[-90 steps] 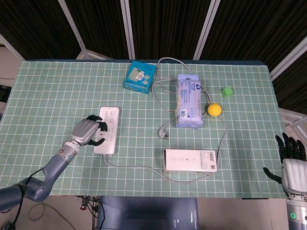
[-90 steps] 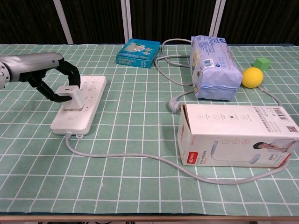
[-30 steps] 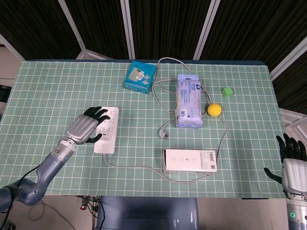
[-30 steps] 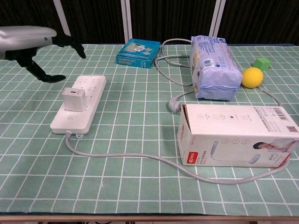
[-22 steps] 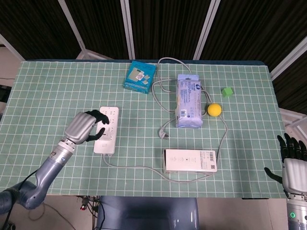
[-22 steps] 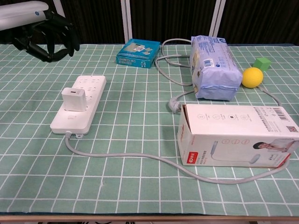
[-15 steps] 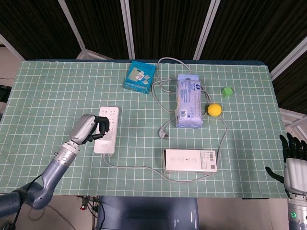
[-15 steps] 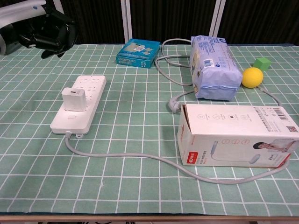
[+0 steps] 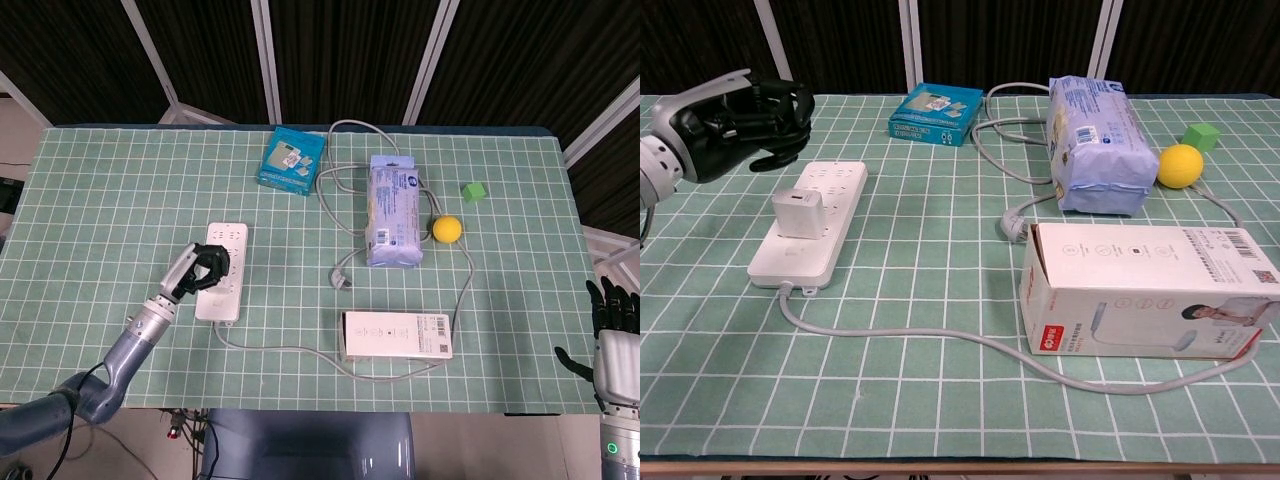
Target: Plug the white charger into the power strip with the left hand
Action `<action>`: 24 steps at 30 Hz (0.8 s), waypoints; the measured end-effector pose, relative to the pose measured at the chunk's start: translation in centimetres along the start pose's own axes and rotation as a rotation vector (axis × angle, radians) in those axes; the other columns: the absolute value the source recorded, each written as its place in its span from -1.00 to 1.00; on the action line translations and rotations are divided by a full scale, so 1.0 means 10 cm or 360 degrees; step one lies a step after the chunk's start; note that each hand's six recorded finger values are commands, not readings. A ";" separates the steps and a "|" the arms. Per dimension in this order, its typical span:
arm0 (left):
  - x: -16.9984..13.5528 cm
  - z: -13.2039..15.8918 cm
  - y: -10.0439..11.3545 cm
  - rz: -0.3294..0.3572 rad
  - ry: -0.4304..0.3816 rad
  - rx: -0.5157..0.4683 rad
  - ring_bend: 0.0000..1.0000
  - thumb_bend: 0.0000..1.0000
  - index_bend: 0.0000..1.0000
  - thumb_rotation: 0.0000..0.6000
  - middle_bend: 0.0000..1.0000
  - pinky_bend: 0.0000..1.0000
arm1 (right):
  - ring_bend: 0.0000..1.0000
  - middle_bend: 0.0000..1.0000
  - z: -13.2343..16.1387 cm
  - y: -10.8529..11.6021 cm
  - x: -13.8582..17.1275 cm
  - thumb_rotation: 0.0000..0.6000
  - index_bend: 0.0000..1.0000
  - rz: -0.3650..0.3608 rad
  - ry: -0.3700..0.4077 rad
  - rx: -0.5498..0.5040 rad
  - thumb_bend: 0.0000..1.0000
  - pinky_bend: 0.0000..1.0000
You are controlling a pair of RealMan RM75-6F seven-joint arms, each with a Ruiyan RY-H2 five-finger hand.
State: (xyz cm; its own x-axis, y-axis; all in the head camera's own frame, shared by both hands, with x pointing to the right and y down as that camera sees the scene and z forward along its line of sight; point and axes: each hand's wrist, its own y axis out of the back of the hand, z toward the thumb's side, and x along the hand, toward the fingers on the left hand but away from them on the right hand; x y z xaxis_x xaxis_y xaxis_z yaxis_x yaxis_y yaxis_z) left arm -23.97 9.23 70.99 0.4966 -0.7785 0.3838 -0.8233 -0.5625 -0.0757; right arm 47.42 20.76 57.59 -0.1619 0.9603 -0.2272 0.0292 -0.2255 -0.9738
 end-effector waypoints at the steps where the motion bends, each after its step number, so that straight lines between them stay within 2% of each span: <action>1: 0.01 -0.01 -0.02 -0.0016 0.0002 -0.0014 0.54 0.84 0.75 1.00 0.82 0.87 | -1.00 -1.00 0.00 0.00 0.00 1.00 -1.00 0.0000 -0.0002 -0.0002 -0.74 -0.99; 9: 0.05 -0.07 -0.13 -0.0121 0.0018 -0.0127 0.55 0.84 0.76 1.00 0.83 0.88 | -1.00 -1.00 0.00 0.01 0.00 1.00 -1.00 -0.0003 -0.0007 -0.0010 -0.74 -0.99; 15: 0.03 -0.13 -0.20 -0.0213 0.0045 -0.0141 0.56 0.84 0.77 1.00 0.83 0.89 | -1.00 -1.00 -0.01 0.02 0.00 1.00 -1.00 -0.0010 -0.0016 -0.0016 -0.74 -0.99; 24: 0.01 -0.20 -0.19 -0.0261 0.0082 -0.0173 0.56 0.84 0.77 1.00 0.84 0.89 | -1.00 -1.00 -0.02 0.03 0.00 1.00 -1.00 -0.0019 -0.0025 -0.0022 -0.74 -0.99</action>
State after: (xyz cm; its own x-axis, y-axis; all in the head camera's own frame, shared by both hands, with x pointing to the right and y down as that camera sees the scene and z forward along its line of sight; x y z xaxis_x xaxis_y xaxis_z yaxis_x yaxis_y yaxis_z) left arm -22.86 10.80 73.06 0.6138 -0.6623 0.4296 -0.7590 -0.6448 0.0905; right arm 47.59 20.71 57.31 -0.1781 0.9601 -0.2156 0.0407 -0.2118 -0.9765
